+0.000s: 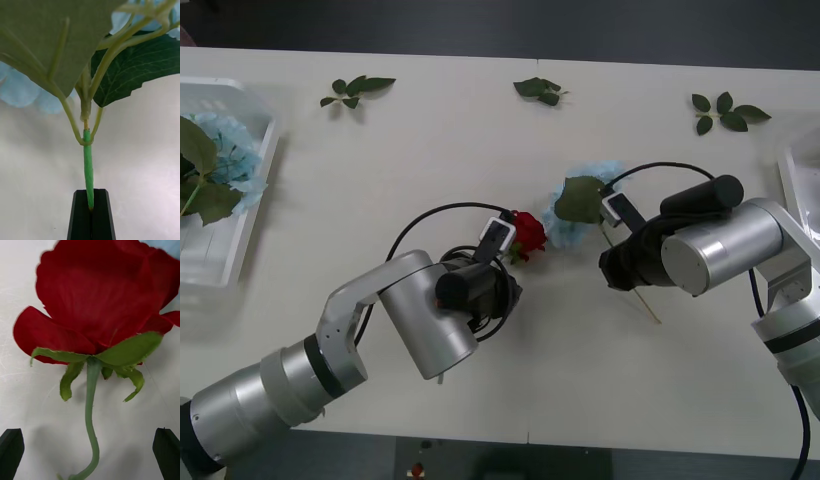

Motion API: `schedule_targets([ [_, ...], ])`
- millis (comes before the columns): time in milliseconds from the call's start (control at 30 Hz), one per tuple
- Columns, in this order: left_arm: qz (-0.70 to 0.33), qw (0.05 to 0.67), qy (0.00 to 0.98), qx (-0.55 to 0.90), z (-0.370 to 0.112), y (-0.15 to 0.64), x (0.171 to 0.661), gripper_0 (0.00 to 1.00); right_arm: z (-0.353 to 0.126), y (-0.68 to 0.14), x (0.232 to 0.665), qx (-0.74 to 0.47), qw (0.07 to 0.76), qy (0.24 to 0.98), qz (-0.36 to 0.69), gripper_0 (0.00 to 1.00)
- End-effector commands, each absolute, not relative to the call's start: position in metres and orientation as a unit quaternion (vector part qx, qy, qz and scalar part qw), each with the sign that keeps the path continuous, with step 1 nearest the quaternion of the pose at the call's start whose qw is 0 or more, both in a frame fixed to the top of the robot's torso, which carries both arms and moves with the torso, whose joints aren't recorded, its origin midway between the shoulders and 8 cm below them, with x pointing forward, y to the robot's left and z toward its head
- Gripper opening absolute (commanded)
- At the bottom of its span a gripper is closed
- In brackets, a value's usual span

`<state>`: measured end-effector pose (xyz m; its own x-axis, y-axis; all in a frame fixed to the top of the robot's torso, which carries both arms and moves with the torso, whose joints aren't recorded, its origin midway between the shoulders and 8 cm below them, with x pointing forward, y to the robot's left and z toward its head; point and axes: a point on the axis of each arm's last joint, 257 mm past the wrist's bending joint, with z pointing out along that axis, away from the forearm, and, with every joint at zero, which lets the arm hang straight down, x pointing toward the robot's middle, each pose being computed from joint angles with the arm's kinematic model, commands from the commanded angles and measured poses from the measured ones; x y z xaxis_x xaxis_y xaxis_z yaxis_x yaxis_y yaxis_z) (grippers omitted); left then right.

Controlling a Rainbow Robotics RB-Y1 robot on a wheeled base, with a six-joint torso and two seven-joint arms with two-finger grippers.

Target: Put the red flowers into the right box and the blue flowers into the left box

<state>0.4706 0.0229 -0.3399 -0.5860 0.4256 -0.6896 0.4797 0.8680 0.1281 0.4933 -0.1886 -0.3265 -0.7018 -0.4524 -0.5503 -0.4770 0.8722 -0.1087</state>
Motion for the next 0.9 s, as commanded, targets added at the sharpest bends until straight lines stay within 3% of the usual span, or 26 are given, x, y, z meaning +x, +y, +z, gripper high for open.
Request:
schedule_targets([
  [33,-0.044,0.394,0.885,0.244,-0.325,0.016,0.481,0.98,-0.304,-0.168,0.504,-0.231,0.317,0.919,0.047,0.0],
  [67,-0.044,0.393,0.886,0.243,-0.326,0.017,0.481,0.95,-0.302,-0.168,0.505,-0.229,0.319,0.919,0.048,0.0],
  [133,-0.042,0.396,0.884,0.246,-0.328,0.017,0.482,0.8,-0.299,-0.171,0.506,-0.224,0.319,0.92,0.05,0.0],
  [167,-0.042,0.399,0.883,0.245,-0.327,0.016,0.484,0.53,-0.294,-0.173,0.506,-0.221,0.319,0.92,0.051,0.0],
  [200,-0.042,0.399,0.883,0.244,-0.327,0.017,0.484,0.4,-0.293,-0.173,0.506,-0.219,0.319,0.921,0.052,0.0],
  [233,-0.043,0.399,0.883,0.242,-0.327,0.016,0.484,0.17,-0.289,-0.175,0.504,-0.218,0.317,0.922,0.052,0.0],
  [267,-0.044,0.4,0.883,0.241,-0.326,0.016,0.484,0.02,-0.285,-0.177,0.504,-0.216,0.316,0.922,0.052,0.0],
  [900,-0.052,0.421,0.881,0.211,-0.301,0.018,0.504,0.0,-0.244,-0.194,0.5,-0.192,0.322,0.924,0.07,0.0],
])
